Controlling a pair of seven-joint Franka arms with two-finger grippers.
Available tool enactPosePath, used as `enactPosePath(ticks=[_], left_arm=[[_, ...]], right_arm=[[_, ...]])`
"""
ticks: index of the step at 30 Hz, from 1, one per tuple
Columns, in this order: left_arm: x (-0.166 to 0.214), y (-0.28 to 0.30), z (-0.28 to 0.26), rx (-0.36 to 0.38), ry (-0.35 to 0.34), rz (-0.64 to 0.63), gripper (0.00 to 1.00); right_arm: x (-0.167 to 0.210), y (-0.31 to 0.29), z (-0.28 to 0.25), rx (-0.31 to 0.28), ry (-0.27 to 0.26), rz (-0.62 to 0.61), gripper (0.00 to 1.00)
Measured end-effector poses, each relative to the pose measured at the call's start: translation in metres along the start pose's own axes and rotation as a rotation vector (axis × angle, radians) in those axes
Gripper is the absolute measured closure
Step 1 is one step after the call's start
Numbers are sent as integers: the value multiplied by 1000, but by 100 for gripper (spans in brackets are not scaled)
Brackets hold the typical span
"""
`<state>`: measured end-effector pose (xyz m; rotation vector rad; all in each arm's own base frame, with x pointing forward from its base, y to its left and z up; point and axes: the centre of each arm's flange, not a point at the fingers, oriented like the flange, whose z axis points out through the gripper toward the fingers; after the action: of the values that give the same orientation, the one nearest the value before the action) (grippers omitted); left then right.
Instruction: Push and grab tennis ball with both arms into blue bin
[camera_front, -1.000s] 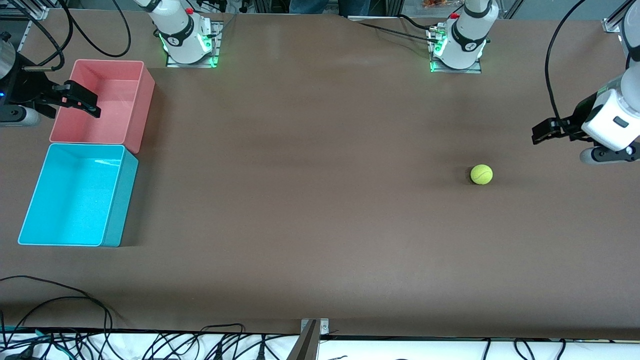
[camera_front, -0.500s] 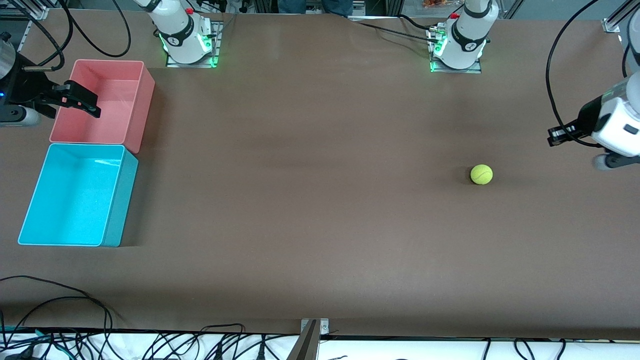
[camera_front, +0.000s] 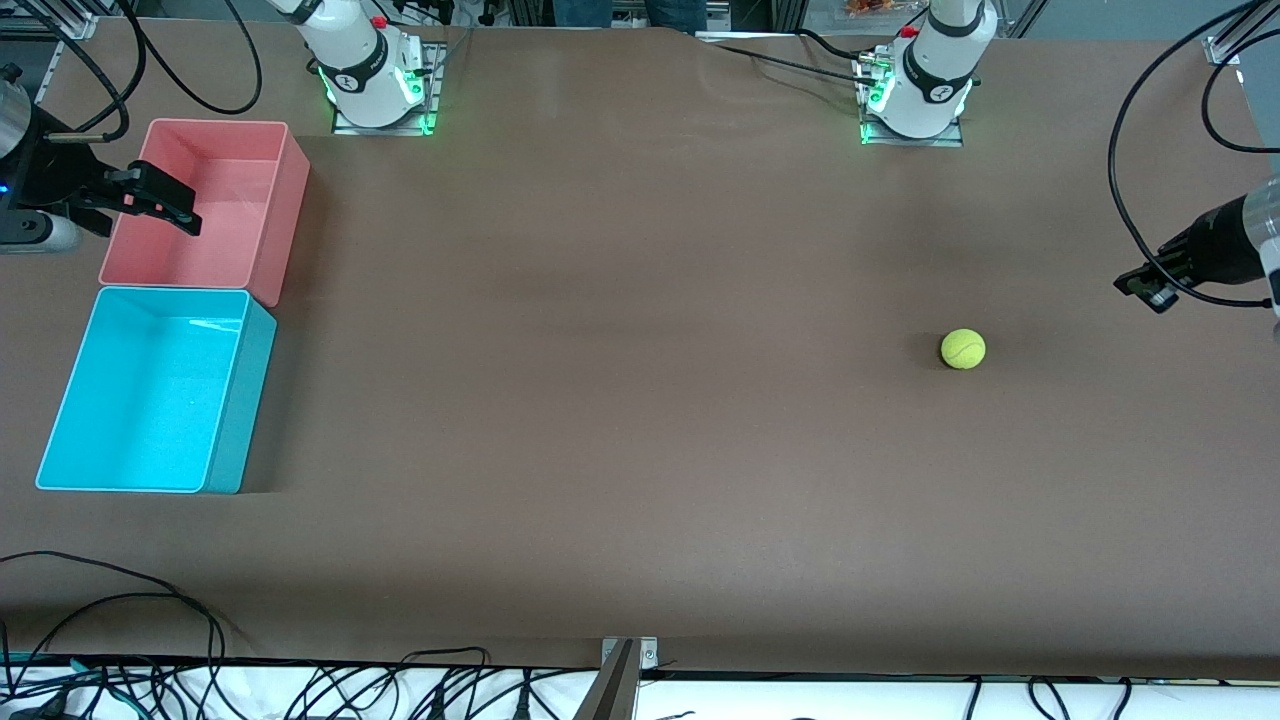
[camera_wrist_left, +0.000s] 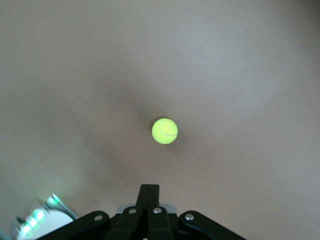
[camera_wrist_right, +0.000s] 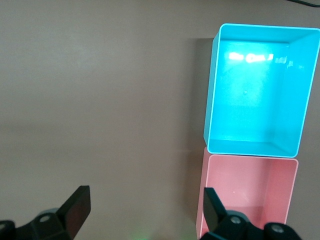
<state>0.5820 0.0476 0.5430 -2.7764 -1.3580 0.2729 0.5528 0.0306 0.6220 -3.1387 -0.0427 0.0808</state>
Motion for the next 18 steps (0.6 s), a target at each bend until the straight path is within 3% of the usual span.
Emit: enactPosePath(ticks=[9,13,14,18], left_arm=[[30,4,71,32,7,-386,99],[34,6,121,39,17,-473,99],[31,1,166,41,18,-533,99],[31,0,179,27,32,-568,99]], right_arm=[[0,0,0,0,0,0,0],[0,0,0,0,0,0,0],[0,0,0,0,0,0,0],[0,0,0,0,0,0,0]])
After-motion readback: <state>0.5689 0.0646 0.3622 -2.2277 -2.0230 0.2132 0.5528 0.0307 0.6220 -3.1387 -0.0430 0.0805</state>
